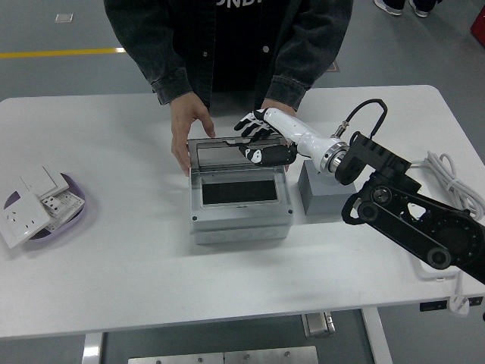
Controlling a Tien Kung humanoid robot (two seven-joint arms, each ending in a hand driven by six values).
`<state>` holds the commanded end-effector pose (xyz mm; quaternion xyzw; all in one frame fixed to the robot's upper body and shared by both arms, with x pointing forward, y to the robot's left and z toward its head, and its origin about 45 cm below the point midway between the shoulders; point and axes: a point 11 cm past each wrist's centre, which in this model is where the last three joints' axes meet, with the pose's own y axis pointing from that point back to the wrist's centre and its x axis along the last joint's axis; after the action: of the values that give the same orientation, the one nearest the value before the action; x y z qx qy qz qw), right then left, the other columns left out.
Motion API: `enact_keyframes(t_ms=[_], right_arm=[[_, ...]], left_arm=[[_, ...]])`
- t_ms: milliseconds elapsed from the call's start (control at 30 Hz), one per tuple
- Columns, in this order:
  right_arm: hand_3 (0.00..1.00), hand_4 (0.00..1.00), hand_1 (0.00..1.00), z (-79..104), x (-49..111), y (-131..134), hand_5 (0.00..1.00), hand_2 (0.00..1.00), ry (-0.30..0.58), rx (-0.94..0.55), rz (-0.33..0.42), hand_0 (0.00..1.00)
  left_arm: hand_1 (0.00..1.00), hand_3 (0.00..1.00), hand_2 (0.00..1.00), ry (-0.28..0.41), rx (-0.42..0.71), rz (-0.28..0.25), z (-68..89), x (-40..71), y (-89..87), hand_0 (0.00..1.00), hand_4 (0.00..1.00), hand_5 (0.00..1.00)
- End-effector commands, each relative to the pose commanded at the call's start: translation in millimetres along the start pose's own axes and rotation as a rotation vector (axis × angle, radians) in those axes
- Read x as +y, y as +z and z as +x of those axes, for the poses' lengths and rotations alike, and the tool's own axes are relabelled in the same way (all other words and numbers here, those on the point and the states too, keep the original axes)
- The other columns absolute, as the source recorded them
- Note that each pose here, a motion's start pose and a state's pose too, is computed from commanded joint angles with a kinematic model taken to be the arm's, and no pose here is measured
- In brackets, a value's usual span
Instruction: Pick up the cylinder from the cube,place it in the box,flap close box
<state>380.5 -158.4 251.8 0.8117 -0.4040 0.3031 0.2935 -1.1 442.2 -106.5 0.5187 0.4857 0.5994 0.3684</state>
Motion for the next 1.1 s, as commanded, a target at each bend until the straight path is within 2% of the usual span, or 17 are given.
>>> enact_keyframes(t_ms=[133,400,433,500,733,800,833,967,1100], right_arm=[[0.699,0.615,0.62,-13.2,9.6,-3,0.256,0.663,-0.035,-0.021,0.017,0.639],[0.699,0.609,0.615,-43.0,16.6,6,0.273,0.661,-0.082,-0.21,0.034,0.614],[0.705,0.536,0.616,-44.1,17.1,8,0.29,0.66,-0.079,-0.229,0.035,0.604],[0.705,0.536,0.616,-43.4,17.8,9,0.29,0.66,-0.068,-0.251,0.038,0.604],[0.707,0.555,0.621,-15.9,25.5,16,0.304,0.666,0.024,-0.222,0.028,0.603],[0.707,0.555,0.621,-7.1,31.5,22,0.304,0.666,0.059,-0.216,0.018,0.603],[0.706,0.593,0.622,-2.9,35.4,26,0.303,0.667,0.078,-0.212,0.01,0.602],[0.706,0.593,0.622,14.7,48.7,41,0.303,0.667,0.163,-0.214,-0.02,0.602],[0.697,0.596,0.619,30.4,63.5,62,0.301,0.661,0.268,-0.281,-0.038,0.603]], left_arm=[[0.657,0.645,0.577,0.0,0.001,0.0,0.0,0.0,-0.1,0.635,0.71,0.339],[0.657,0.646,0.578,-0.002,-0.001,-0.004,-0.5,0.1,1.1,0.634,0.709,0.334],[0.657,0.646,0.577,-0.002,-0.002,-0.004,-0.5,0.1,1.3,0.634,0.709,0.335],[0.657,0.646,0.577,-0.002,-0.002,-0.005,-0.4,0.1,1.3,0.634,0.709,0.335],[0.657,0.646,0.579,0.0,0.0,0.0,-0.2,0.0,0.2,0.634,0.711,0.333],[0.657,0.646,0.579,0.001,0.001,0.001,0.3,0.1,0.1,0.634,0.711,0.333],[0.657,0.646,0.58,0.001,0.002,0.001,0.4,0.0,-0.1,0.634,0.71,0.332],[0.657,0.646,0.58,0.001,0.006,0.005,0.4,-0.1,-1.7,0.634,0.71,0.332],[0.657,0.646,0.58,0.002,0.011,0.01,0.8,-0.3,-3.4,0.634,0.71,0.331]])
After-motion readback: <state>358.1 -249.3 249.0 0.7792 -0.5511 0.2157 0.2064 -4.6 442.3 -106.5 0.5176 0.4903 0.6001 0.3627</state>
